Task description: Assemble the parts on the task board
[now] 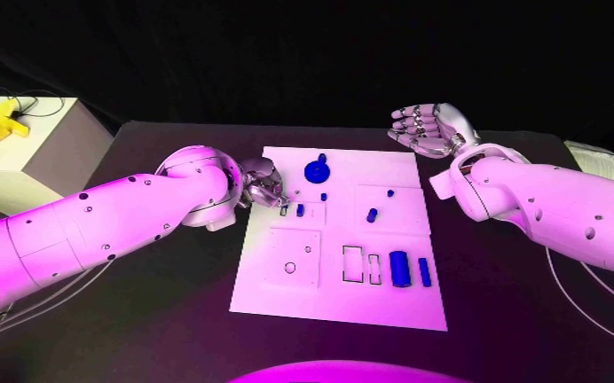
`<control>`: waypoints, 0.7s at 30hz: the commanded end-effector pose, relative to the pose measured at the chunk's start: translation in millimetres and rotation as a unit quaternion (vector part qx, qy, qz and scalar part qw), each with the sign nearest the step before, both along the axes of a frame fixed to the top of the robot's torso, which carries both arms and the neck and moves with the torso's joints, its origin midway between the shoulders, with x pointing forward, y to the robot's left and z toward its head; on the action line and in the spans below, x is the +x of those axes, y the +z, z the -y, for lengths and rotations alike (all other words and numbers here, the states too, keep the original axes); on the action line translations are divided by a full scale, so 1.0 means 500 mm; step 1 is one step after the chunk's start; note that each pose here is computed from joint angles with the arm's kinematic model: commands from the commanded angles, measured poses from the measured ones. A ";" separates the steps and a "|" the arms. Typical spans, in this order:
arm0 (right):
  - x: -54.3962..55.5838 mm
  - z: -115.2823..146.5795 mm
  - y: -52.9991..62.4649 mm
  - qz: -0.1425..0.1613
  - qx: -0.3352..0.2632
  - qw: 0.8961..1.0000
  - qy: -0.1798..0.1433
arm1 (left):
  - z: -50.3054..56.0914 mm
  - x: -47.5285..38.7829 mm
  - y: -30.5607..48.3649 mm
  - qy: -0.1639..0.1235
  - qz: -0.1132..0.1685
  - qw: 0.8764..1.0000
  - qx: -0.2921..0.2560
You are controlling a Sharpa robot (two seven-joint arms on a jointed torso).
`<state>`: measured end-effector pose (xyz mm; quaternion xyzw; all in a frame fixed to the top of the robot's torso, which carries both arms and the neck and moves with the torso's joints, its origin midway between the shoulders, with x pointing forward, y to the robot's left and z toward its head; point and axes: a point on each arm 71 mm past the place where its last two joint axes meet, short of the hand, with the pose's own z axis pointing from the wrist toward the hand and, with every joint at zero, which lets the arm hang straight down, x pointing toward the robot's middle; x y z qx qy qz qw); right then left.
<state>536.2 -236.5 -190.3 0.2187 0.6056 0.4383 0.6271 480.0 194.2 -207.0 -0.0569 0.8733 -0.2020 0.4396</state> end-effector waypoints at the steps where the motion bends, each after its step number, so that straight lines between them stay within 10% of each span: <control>1: 0.000 -0.001 0.002 0.003 0.004 1.000 0.009 | 0.002 0.000 -0.002 -0.009 0.003 1.000 0.014; 21: 0.000 0.003 0.002 0.000 0.004 1.000 0.006 | 0.004 -0.002 -0.009 -0.019 -0.005 1.000 0.025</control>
